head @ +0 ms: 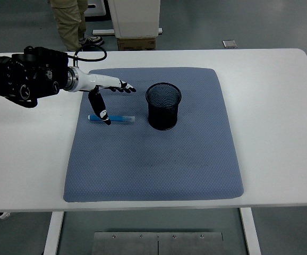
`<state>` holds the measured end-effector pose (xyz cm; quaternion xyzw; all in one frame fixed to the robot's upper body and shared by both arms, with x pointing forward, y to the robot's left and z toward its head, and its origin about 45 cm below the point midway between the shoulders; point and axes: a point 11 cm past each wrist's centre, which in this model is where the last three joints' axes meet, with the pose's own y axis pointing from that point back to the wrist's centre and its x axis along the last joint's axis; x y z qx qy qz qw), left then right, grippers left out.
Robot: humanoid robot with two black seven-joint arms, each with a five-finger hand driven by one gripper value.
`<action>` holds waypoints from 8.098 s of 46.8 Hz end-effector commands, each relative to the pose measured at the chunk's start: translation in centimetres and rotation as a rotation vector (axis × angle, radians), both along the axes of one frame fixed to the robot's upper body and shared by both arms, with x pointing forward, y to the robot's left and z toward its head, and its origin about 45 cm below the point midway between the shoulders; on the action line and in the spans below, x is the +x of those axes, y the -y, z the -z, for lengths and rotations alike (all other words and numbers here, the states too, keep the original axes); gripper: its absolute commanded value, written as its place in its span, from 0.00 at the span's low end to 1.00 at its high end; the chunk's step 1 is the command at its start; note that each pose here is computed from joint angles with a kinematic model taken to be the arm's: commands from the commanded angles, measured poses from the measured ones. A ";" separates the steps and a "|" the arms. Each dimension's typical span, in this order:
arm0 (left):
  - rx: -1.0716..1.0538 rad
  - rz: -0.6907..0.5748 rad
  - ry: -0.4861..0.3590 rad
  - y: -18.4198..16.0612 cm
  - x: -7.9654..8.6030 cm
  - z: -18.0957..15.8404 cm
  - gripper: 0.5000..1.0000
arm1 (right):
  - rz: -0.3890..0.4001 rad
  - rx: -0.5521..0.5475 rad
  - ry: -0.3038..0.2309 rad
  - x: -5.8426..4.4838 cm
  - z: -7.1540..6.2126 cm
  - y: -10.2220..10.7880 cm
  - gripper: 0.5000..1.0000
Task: Left hand places marker in pen holder
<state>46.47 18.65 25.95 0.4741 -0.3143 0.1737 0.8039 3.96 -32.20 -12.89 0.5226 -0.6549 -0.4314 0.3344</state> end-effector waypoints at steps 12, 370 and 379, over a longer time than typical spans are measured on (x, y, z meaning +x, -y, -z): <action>0.031 0.056 -0.012 1.0 -0.6 0.0 1.00 | 0.000 0.000 0.001 0.1 0.0 0.0 1.00; 0.224 0.144 0.236 7.0 2.4 -7.4 0.00 | 0.000 0.000 0.000 0.0 0.0 0.0 1.00; 0.188 0.159 0.255 8.6 2.4 -9.0 0.00 | 0.000 0.000 0.000 0.0 0.0 0.0 1.00</action>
